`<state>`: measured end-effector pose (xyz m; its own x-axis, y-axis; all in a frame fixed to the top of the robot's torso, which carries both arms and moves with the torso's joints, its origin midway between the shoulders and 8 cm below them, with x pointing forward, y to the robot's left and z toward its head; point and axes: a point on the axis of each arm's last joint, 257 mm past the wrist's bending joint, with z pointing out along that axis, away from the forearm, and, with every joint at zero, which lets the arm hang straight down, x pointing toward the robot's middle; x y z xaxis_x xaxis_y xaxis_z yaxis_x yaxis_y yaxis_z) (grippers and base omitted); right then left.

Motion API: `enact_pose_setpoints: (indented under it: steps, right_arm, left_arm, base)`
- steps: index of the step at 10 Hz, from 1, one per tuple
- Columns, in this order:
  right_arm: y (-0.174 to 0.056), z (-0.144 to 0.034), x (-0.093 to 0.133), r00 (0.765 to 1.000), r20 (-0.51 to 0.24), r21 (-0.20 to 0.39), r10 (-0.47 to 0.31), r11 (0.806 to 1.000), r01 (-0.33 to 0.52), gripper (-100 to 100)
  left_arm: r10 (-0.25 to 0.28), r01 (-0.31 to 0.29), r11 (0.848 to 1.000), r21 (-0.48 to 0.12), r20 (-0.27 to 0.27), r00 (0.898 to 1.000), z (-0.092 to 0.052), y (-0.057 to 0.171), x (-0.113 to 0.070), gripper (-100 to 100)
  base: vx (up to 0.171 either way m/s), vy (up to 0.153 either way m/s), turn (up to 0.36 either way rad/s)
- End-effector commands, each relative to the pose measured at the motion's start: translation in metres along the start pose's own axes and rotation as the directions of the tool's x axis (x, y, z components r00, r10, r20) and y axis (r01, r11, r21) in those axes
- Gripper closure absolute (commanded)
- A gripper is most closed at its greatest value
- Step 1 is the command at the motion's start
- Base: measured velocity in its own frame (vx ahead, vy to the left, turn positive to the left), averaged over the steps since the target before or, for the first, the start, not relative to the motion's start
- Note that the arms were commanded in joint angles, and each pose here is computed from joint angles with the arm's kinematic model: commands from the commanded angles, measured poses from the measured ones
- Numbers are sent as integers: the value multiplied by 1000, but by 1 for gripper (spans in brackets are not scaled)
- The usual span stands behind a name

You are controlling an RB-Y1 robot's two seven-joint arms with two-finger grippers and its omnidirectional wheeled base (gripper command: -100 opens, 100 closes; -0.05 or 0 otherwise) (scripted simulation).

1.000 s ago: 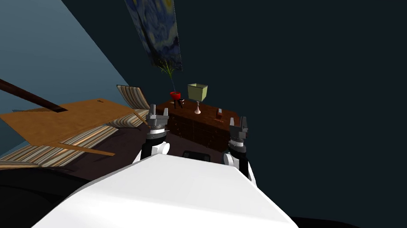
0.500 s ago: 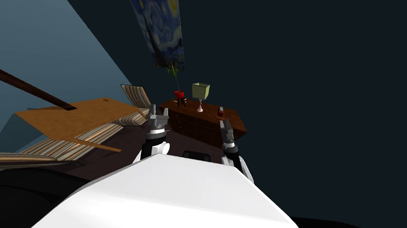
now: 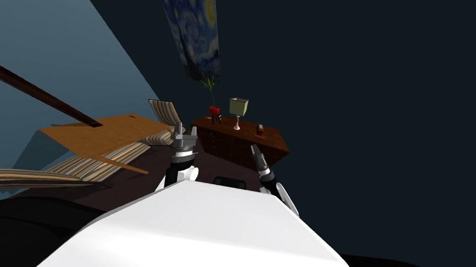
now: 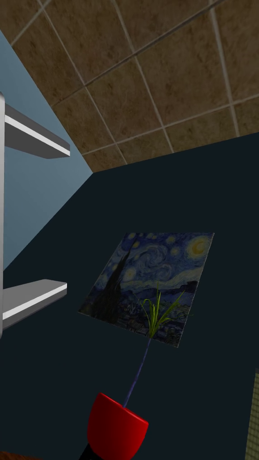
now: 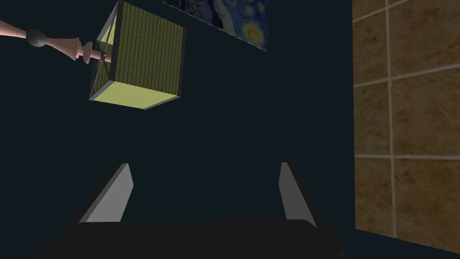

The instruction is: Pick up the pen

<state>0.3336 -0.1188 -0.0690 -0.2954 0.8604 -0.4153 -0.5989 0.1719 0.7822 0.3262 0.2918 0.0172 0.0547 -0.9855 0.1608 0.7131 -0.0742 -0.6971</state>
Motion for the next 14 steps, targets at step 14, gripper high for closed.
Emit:
enact_pose_setpoints:
  steps: [14]
  right_arm:
    - [-123,-135,92,768,-613,115,-188,940,322,-100]
  left_arm:
    - [0,0,1000,0,0,1000,0,0,0,0]
  base:
    - [-66,58,59]
